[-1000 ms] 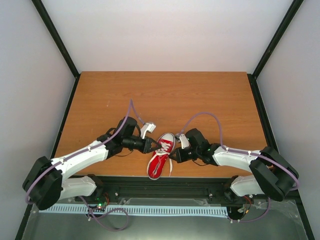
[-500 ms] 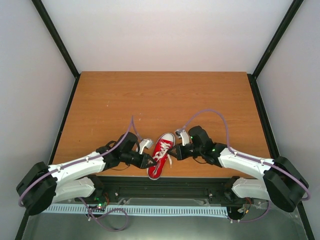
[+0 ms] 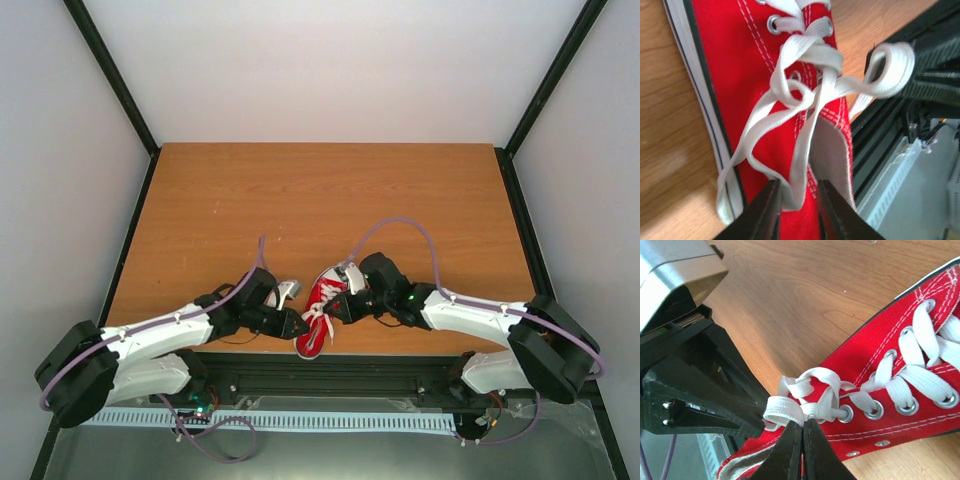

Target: Tie the shoes

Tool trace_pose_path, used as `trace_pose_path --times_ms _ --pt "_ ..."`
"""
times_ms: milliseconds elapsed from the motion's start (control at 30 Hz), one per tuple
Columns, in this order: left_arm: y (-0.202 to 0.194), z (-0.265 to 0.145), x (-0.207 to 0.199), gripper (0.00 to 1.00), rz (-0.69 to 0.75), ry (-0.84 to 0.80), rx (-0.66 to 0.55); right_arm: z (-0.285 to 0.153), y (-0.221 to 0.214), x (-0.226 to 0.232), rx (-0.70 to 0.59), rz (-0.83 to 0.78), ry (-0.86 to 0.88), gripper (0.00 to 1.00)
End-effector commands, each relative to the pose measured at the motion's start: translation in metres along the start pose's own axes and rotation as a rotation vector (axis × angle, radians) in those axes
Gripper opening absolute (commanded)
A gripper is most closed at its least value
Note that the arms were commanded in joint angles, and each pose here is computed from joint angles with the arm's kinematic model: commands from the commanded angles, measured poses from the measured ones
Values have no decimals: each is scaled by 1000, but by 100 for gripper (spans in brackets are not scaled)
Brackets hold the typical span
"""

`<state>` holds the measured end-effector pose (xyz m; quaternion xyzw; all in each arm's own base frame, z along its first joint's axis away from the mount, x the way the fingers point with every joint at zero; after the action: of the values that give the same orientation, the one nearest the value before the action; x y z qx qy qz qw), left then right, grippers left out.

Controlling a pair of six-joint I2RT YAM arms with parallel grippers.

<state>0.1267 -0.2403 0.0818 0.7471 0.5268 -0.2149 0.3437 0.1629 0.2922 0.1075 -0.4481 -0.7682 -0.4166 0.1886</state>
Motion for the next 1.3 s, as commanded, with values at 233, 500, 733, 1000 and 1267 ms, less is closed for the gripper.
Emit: trace_pose_path --times_ms 233,500,733,1000,1267 --pt "19 -43 -15 64 1 64 -140 4 -4 -7 4 2 -32 3" --pt "56 -44 -4 58 -101 57 -216 5 -6 -9 6 3 -37 3" --pt "70 -21 -2 43 -135 0 -181 5 -5 -9 4 4 -36 3" --pt "75 -10 7 34 -152 18 -168 7 -5 -8 6 7 -26 3" --pt "84 -7 4 31 -163 -3 -189 7 -6 -9 9 6 -24 3"
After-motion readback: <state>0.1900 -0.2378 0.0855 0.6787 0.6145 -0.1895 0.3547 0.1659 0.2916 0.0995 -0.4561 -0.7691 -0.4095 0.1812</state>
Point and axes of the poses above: each gripper's point midway between its finger pads, its own z axis out along the fingers, its own x axis along the line the jaws close on, y = z × x, the point moved 2 cm from there along -z, back along the fingers, and after that the axes turned 1 degree about z, right-handed, at the moved point
